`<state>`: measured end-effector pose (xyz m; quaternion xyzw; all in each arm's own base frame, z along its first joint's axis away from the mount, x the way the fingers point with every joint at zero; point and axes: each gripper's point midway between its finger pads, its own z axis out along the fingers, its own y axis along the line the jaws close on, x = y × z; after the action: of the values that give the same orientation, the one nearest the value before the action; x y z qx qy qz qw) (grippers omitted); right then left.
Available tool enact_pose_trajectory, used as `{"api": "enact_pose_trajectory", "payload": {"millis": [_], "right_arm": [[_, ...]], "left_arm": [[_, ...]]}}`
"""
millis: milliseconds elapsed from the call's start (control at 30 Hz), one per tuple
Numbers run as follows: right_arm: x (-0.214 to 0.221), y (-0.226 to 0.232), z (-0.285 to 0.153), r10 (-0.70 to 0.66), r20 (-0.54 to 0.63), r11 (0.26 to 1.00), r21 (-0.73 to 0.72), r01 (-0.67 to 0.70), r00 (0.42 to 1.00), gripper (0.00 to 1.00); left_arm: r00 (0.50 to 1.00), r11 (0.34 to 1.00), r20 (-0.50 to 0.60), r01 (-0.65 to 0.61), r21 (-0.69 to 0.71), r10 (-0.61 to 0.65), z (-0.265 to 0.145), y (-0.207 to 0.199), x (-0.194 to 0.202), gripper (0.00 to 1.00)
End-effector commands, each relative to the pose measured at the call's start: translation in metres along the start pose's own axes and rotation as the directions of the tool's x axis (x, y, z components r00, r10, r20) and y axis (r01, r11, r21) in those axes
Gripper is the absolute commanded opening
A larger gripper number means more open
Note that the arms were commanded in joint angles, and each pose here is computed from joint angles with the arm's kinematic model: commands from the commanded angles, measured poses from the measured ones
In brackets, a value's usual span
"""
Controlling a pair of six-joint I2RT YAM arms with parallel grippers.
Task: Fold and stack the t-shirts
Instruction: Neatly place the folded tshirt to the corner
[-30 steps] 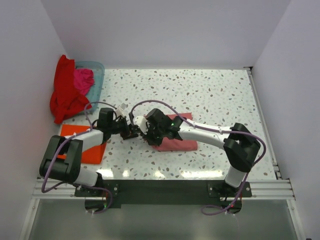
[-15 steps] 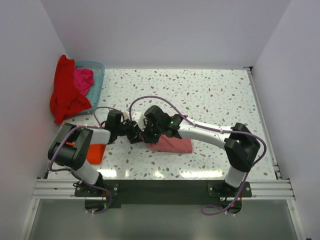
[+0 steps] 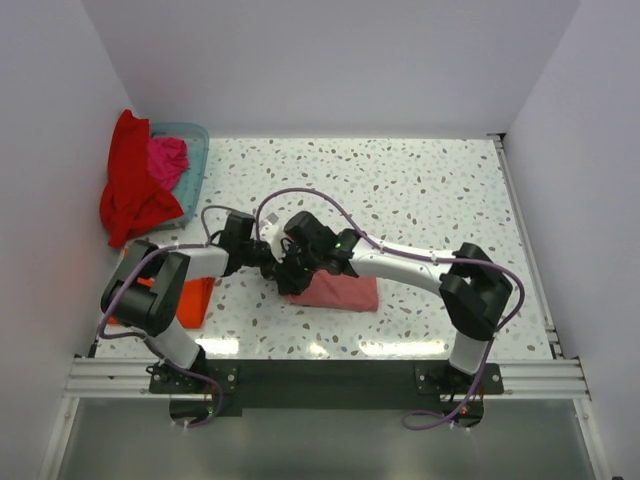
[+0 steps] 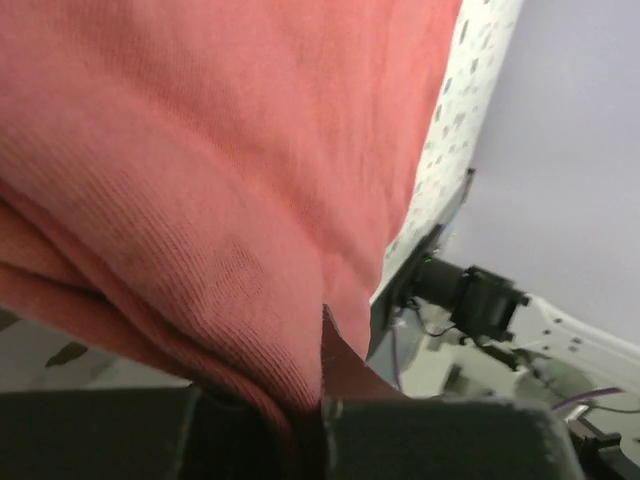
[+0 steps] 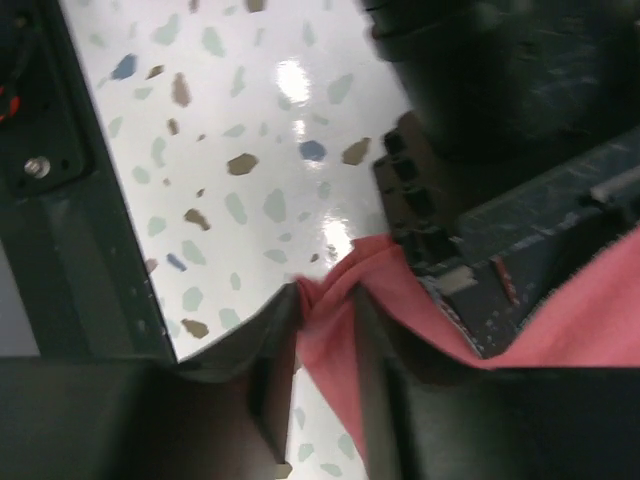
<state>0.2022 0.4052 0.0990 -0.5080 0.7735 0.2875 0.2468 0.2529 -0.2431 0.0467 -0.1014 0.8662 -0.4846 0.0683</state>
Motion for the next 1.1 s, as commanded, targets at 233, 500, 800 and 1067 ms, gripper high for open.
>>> {"api": "enact_pose_trajectory", "payload": {"millis": [233, 500, 800, 1067], "right_arm": [[-0.044, 0.040, -0.067, 0.003, 0.110, 0.978, -0.210, 0.021, 0.994, 0.91], [-0.005, -0.014, -0.105, 0.002, -0.007, 0.996, -0.093, -0.002, 1.000, 0.99], [0.028, -0.044, -0.126, -0.019, -0.074, 0.999, 0.039, 0.022, 0.997, 0.99], [0.052, -0.054, -0.135, -0.061, -0.141, 0.992, 0.099, 0.076, 0.988, 0.99]], "left_arm": [[0.940, 0.913, -0.034, -0.339, -0.227, 0.340, -0.063, -0.011, -0.021, 0.00], [0.846, 0.780, -0.066, -0.516, -0.353, 0.529, -0.115, -0.020, -0.017, 0.00], [0.705, 0.579, -0.100, -0.646, -0.497, 0.702, -0.155, -0.033, -0.046, 0.00], [0.664, 0.470, -0.251, -0.700, -0.537, 0.704, -0.180, -0.028, -0.053, 0.00]]}}
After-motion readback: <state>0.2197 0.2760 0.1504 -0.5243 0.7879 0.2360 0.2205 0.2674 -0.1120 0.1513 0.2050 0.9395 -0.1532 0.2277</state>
